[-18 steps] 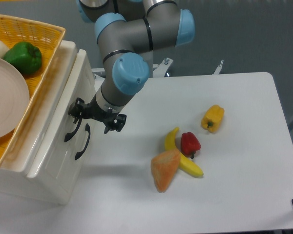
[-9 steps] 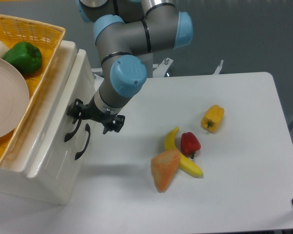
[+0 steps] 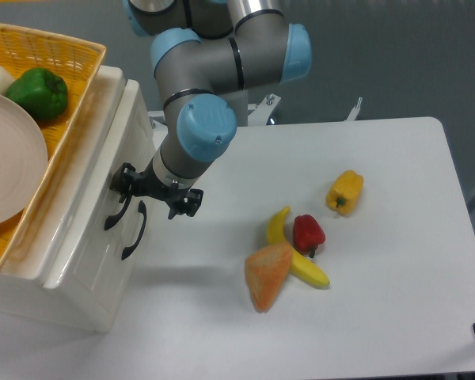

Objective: Slide open the top white drawer
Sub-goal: 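Hook the gripper fingers around the upper drawer's black handle, then pull the upper drawer outward by its handle with the gripper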

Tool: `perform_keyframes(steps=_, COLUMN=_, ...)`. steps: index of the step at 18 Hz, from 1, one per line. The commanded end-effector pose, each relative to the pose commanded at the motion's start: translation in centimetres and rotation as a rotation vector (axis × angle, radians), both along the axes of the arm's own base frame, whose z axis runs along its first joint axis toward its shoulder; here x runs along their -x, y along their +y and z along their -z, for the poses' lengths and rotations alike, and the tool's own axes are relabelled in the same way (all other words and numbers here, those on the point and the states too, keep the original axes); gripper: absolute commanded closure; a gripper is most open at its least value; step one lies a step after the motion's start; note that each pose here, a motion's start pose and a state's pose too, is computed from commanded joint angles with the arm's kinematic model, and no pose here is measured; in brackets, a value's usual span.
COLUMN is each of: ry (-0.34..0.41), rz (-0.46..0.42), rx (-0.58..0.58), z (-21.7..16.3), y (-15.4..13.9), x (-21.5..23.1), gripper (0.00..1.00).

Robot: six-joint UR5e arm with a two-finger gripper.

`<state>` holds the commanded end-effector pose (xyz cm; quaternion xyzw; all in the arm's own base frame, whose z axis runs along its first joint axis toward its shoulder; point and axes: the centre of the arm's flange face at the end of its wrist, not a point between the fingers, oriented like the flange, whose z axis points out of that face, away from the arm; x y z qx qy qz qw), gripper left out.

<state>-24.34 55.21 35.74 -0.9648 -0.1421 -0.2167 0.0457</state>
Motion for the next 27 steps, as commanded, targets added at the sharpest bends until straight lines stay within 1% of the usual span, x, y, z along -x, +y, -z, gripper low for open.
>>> perform_keyframes(steps=20, ry=0.033, rz=0.003, rx=0.012, z=-0.1, y=-0.5, x=1.3, gripper=0.00)
perform_keyframes(steps=24, ry=0.037, rz=-0.016, rx=0.002, z=-0.4, y=-1.2, x=2.9, gripper=0.00)
perform_keyframes(steps=27, ry=0.042, rz=-0.019, rx=0.000, z=-0.5, y=-1.2, x=3.3, gripper=0.00)
